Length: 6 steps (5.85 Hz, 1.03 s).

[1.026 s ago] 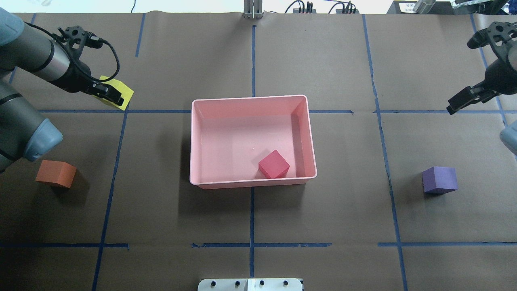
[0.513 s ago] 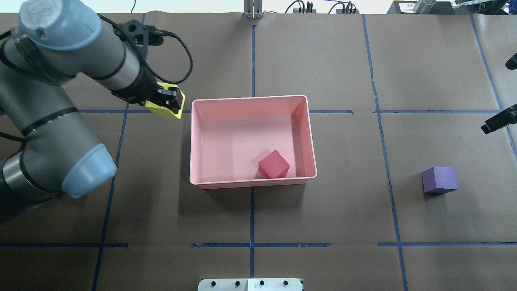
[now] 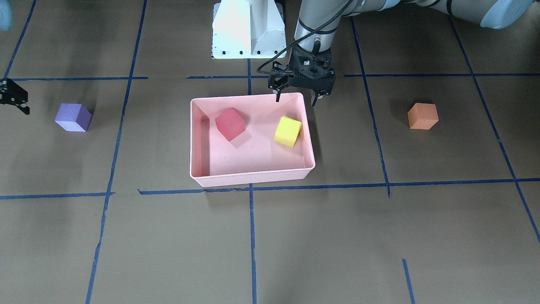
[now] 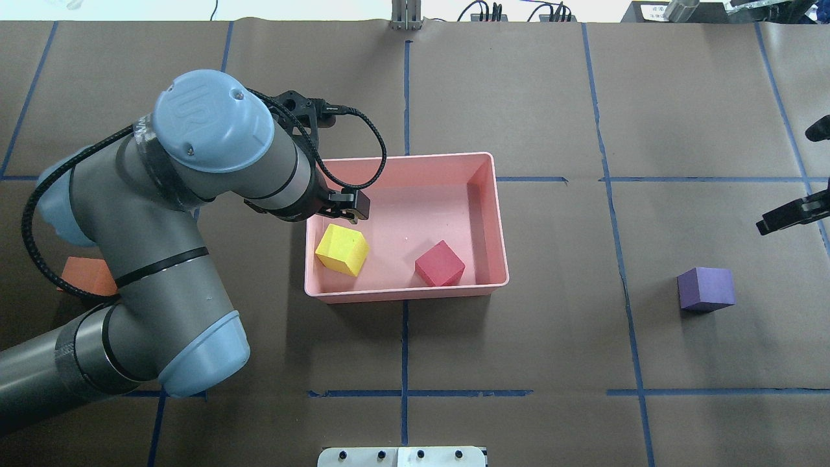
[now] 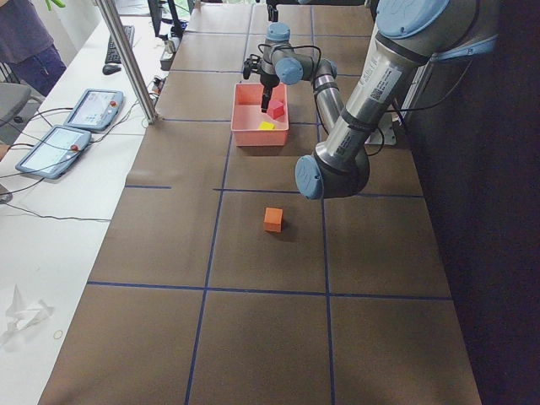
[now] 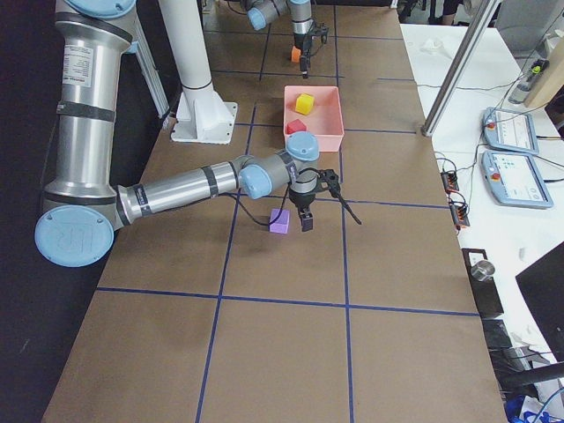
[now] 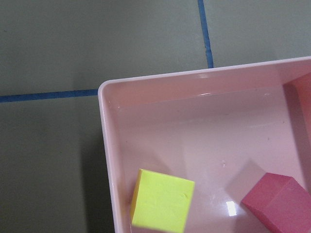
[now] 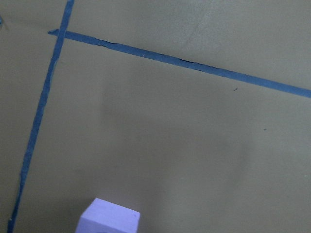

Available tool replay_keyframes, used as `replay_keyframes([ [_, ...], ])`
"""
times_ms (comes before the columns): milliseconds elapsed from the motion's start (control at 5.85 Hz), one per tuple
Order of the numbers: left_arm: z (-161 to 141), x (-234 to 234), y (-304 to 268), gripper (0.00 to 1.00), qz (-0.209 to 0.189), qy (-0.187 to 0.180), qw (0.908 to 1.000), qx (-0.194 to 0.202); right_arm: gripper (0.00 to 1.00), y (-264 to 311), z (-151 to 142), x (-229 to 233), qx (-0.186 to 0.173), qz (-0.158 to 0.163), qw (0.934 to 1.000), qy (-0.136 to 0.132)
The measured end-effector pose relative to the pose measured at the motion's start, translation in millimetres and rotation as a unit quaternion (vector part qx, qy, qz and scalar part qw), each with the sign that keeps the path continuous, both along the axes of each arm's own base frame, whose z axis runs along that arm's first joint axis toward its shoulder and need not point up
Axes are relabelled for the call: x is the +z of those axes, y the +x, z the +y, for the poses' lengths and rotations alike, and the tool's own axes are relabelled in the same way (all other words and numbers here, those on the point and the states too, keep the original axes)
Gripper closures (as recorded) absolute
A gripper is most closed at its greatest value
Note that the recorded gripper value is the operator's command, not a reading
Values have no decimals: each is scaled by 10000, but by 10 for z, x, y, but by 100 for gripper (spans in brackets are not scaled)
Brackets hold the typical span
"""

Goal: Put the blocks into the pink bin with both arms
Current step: 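Carry the yellow cube with the left gripper into the pink bin and release, then lower the right gripper onto the purple cube and grasp it while the left gripper withdraws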

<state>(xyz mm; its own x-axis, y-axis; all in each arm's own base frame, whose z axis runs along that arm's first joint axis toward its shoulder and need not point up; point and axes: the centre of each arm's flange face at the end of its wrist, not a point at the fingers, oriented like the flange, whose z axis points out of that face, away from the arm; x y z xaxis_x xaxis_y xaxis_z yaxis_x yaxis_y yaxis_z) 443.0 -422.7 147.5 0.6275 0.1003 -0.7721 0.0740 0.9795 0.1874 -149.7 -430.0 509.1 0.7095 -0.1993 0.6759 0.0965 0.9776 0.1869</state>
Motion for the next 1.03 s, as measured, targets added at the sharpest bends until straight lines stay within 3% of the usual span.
replay_keyframes([
  [342, 22, -6, 14, 0, 0, 7, 10000, -4, 0, -648, 229, -74, 621, -99, 9971, -429],
  [513, 25, -6, 15, 0, 0, 10, 10000, -2, 0, -829, 362, -14, 750, -11, 9955, -573],
  [1026, 30, 1, 7, 0, -1, 18, 10000, -6, 0, -1042, 629, 274, 567, 300, 9952, -740],
])
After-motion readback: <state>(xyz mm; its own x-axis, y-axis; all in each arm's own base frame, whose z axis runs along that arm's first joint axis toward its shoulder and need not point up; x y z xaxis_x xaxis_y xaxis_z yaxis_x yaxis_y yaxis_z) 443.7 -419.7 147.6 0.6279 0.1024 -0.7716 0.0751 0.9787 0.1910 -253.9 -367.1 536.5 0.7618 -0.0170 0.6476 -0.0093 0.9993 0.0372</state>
